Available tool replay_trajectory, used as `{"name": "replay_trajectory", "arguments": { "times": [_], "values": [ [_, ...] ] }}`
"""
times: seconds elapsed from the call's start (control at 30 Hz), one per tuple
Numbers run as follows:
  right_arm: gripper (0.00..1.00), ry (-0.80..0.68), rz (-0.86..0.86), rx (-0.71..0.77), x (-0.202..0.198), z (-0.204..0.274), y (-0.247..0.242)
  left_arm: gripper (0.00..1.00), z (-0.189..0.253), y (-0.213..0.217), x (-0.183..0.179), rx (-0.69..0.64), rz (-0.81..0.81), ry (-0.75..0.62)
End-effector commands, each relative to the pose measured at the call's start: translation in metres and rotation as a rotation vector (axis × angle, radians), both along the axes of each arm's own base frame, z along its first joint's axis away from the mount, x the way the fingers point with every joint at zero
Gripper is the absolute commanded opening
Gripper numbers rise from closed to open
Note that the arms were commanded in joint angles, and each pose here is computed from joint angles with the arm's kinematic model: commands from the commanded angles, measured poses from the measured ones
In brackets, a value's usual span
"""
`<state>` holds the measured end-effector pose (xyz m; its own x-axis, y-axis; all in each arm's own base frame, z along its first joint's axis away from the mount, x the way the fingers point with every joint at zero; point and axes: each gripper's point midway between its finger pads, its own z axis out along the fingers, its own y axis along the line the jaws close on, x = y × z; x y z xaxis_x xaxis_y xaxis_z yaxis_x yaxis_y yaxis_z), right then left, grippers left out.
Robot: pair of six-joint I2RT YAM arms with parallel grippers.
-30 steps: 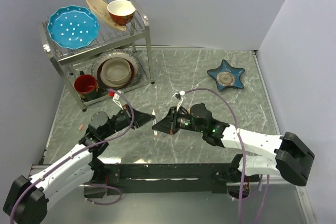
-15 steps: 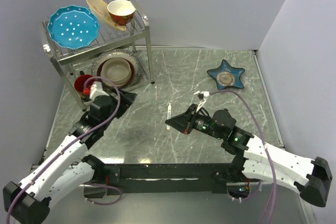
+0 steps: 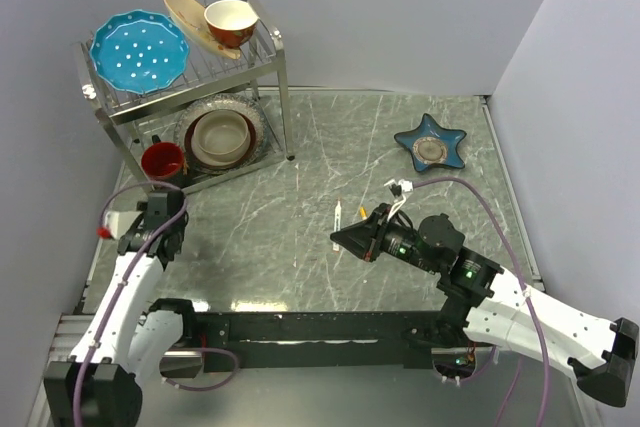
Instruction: Insert the pens into the pen caps
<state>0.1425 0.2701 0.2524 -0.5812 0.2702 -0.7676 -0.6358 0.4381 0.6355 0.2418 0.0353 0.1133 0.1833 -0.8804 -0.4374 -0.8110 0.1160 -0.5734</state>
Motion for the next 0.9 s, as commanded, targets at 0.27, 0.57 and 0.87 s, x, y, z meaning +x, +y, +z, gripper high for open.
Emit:
{"name": "replay_trajectory", "arguments": {
  "times": [0.27,0.57,0.87],
  "values": [
    [0.00,-0.030,-0.038,0.003,0.005,0.031,-0.006,0.66,-0.040,0.070,-0.027,-0.014,0.376,0.084],
    [0.00,-0.007,-0.044,-0.012,0.007,0.021,-0.003,0.21,-0.038,0.113,-0.028,-0.056,0.503,0.039],
    [0.00,-0.038,-0.056,0.001,0.007,0.034,-0.007,0.01,-0.058,0.126,-0.012,-0.080,0.519,0.126]
  ]
}}
